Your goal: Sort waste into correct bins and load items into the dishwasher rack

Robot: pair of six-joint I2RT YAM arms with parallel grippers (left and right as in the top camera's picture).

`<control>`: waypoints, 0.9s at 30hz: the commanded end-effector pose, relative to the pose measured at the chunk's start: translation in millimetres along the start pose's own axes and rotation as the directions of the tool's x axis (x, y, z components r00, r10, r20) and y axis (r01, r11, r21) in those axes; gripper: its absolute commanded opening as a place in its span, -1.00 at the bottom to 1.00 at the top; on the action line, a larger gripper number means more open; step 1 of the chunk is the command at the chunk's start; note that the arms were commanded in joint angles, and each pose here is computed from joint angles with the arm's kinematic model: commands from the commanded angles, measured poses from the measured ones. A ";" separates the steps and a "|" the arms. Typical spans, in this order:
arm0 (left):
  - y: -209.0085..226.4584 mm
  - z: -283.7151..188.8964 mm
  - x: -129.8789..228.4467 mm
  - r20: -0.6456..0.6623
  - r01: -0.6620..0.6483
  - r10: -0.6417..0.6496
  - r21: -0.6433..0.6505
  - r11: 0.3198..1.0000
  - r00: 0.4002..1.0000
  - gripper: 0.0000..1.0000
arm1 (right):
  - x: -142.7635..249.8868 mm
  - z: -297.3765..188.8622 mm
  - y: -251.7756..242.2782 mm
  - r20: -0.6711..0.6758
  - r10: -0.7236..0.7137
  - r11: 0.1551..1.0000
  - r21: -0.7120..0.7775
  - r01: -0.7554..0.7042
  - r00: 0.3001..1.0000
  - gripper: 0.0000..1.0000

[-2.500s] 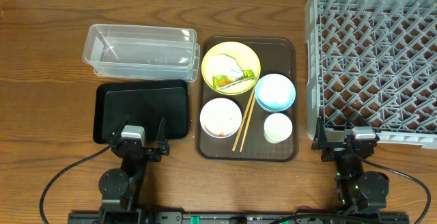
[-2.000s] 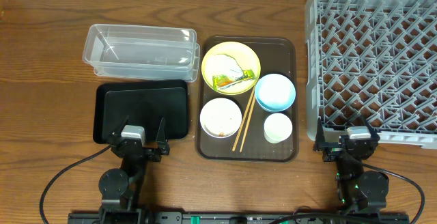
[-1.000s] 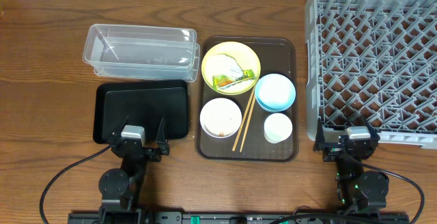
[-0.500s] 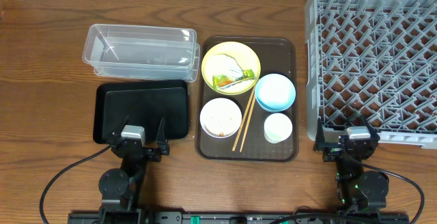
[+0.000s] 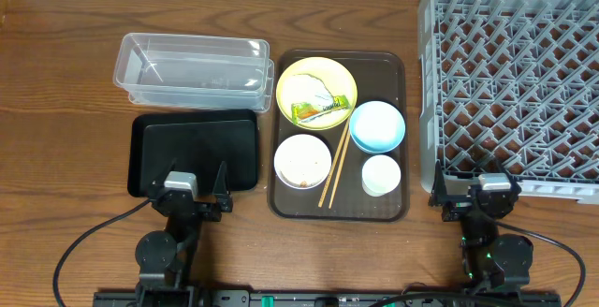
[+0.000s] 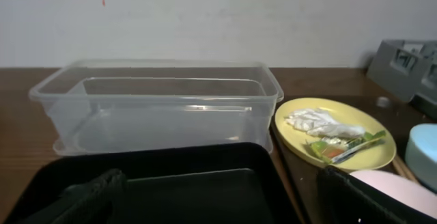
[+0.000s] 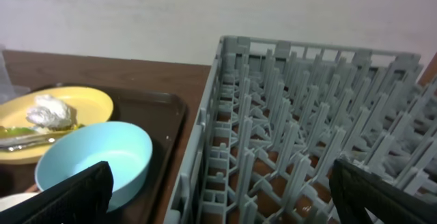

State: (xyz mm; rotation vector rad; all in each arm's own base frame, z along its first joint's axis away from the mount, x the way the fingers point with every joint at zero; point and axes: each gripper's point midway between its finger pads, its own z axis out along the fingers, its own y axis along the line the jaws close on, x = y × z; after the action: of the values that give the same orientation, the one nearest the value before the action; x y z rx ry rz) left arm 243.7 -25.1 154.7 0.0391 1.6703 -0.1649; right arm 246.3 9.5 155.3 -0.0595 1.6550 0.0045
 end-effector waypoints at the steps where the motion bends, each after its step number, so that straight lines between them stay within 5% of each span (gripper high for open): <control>1: 0.7 0.6 16.6 -0.064 0.090 -0.091 -0.005 0.996 0.994 0.83 | -3.5 -1.7 0.8 -0.008 0.061 0.998 0.000 -0.061 0.998 0.99; 16: -8.1 5.7 -28.4 -0.350 0.123 -0.124 -0.025 0.992 0.928 0.83 | -55.4 -5.4 -8.7 -0.225 0.057 0.998 0.050 -0.047 0.973 0.98; 21: -8.0 16.1 -40.5 -0.514 0.133 -0.146 -0.062 0.989 0.845 0.83 | -60.1 8.1 -9.1 -0.388 0.044 0.998 0.050 -0.027 0.921 0.98; 27: -8.8 11.0 -45.2 -0.723 0.136 -0.181 -0.121 0.983 0.667 0.83 | -52.2 17.8 -12.1 -0.604 0.036 0.998 0.061 0.001 0.796 0.98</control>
State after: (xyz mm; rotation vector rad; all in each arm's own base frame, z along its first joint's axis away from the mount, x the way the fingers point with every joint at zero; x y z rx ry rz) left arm 251.5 -30.9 181.3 -0.0866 2.4728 -0.2403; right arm 261.2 -0.3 196.0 0.0044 2.2766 -0.0408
